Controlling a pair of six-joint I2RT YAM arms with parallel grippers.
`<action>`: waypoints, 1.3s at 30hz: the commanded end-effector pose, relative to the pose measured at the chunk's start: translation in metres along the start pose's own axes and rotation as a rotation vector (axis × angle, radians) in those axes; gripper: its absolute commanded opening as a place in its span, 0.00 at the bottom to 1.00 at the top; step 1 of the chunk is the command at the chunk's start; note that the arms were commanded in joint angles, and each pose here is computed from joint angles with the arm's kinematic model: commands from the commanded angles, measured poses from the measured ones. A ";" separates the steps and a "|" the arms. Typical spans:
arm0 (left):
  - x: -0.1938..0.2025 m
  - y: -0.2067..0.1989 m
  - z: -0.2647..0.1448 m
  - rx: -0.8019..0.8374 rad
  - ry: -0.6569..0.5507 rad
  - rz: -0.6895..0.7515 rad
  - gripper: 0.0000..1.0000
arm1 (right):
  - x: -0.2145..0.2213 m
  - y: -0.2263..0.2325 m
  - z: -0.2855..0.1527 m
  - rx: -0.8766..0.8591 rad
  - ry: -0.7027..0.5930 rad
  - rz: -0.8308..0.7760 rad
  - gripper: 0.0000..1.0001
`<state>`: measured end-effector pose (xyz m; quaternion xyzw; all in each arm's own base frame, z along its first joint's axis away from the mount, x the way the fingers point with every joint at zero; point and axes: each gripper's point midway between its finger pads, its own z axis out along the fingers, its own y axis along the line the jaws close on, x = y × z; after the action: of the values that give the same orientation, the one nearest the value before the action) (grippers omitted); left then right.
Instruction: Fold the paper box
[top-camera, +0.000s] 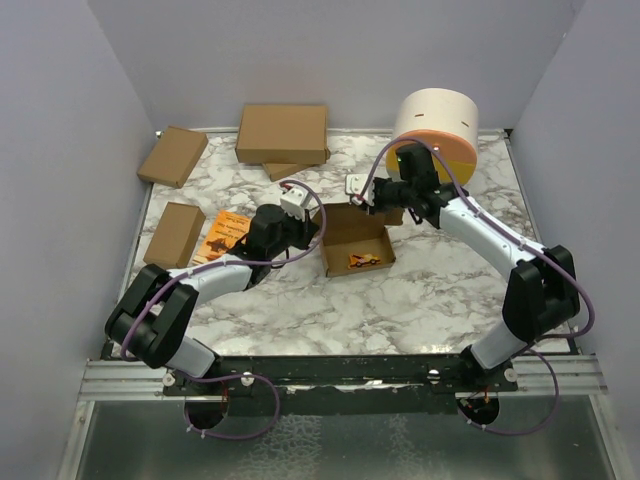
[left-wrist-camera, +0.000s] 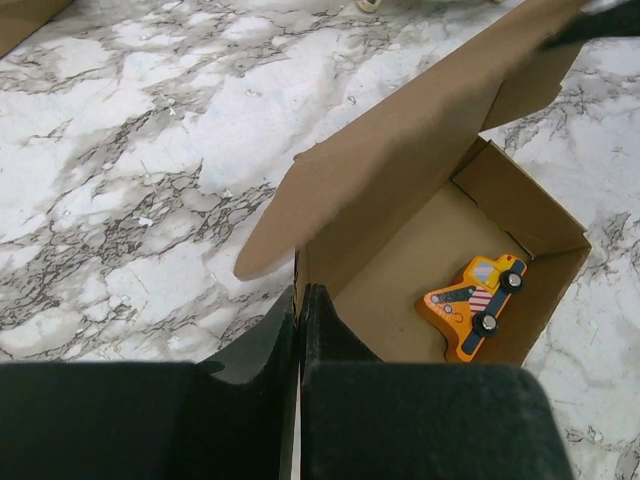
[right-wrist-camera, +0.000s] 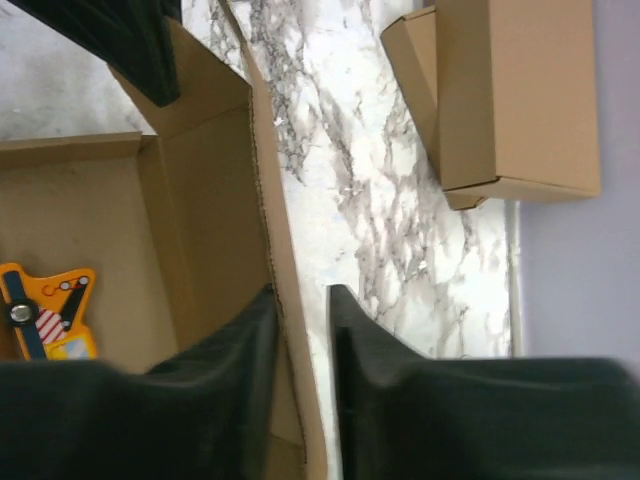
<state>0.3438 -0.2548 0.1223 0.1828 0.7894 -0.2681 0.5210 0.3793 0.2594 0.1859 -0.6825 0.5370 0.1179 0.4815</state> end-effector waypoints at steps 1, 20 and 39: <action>-0.015 -0.011 -0.003 0.056 -0.052 0.052 0.00 | -0.009 -0.009 0.004 -0.021 -0.028 -0.058 0.16; -0.013 0.017 -0.084 0.030 -0.303 -0.137 0.63 | -0.016 0.007 -0.013 -0.085 -0.117 -0.053 0.01; -0.034 -0.013 -0.036 0.382 -0.466 0.124 0.56 | -0.030 0.015 -0.018 -0.116 -0.185 -0.036 0.01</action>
<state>0.3342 -0.2260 0.1260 0.1909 0.6691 -0.3816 0.6085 0.3589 0.2633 0.1956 -0.7083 0.4829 0.1838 0.4810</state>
